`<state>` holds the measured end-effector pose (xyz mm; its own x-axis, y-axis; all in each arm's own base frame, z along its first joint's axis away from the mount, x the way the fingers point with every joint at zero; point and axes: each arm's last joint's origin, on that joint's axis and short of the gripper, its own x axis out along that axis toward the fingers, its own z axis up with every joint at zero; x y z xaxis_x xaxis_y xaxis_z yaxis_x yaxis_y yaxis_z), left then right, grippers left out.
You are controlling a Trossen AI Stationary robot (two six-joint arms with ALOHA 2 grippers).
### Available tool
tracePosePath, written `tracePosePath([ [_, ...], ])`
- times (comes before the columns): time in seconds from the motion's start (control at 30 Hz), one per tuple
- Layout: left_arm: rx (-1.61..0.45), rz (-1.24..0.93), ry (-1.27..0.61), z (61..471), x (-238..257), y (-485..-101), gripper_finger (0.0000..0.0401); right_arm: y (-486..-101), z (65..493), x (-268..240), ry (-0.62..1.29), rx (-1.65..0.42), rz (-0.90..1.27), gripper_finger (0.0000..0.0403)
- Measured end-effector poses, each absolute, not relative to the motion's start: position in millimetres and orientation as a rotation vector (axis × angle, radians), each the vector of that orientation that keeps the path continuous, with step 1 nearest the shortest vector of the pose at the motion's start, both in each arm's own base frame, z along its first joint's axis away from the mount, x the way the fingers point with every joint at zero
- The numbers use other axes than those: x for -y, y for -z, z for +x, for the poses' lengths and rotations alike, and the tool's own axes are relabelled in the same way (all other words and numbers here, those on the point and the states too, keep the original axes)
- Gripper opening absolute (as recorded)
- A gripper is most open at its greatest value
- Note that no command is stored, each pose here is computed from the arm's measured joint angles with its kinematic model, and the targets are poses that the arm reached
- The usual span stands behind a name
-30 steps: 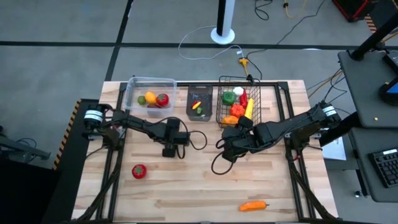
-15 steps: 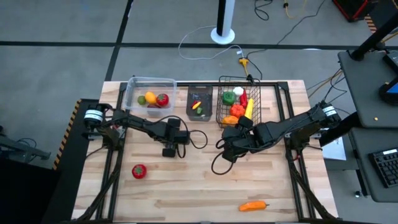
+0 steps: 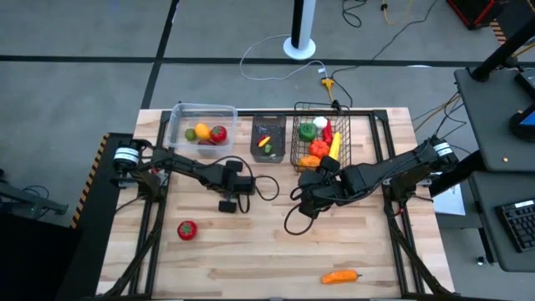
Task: Sort produce into baskets
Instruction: Put the yellow corn into the black bin
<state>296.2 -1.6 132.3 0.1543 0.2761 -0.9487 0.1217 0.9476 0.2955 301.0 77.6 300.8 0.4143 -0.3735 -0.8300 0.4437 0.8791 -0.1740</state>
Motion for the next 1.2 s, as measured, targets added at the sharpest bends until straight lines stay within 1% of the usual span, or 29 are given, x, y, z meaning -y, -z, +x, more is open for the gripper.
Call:
tracePosePath([
  [0.17, -1.403, 0.313, -0.116, 295.1, 7.7, -135.6, 0.0009, -300.6, 301.0, -77.6, 0.514, -1.023, 0.077, 0.0224],
  [0.33, -1.334, 0.288, -0.097, 299.9, 25.3, -148.3, 0.0008, -300.6, 301.0, -77.7, 0.514, -1.023, 0.077, 0.0224],
  [0.5, -1.309, 0.269, -0.088, 303.0, 42.1, -157.4, 0.0002, -300.5, 300.9, -78.1, 0.514, -1.022, 0.081, 0.0224],
  [0.57, -1.300, 0.223, -0.165, 302.6, 44.6, -161.9, 0.0003, -300.5, 300.6, -79.3, 0.512, -1.021, 0.081, 0.0224],
  [0.77, -1.305, -0.075, -0.667, 287.7, 38.0, -171.6, 0.0015, -300.7, 299.8, -84.7, 0.495, -1.016, 0.076, 0.0224],
  [0.87, -1.254, -0.180, -0.825, 283.7, 36.8, -172.0, 0.0022, -301.0, 300.3, -85.6, 0.490, -1.009, 0.076, 0.0224],
  [0.93, -1.229, -0.211, -0.852, 284.2, 37.0, -172.1, 0.0027, -301.0, 300.4, -85.6, 0.487, -1.009, 0.073, 0.0224],
  [1.07, -1.207, -0.213, -0.847, 286.2, 40.5, -174.4, 0.0034, -301.0, 300.3, -85.9, 0.485, -1.010, 0.072, 0.0224],
  [1.2, -1.173, -0.165, -0.820, 289.6, 48.4, -180.1, 0.0033, -300.9, 299.8, -87.8, 0.479, -1.010, 0.070, 0.0224],
])
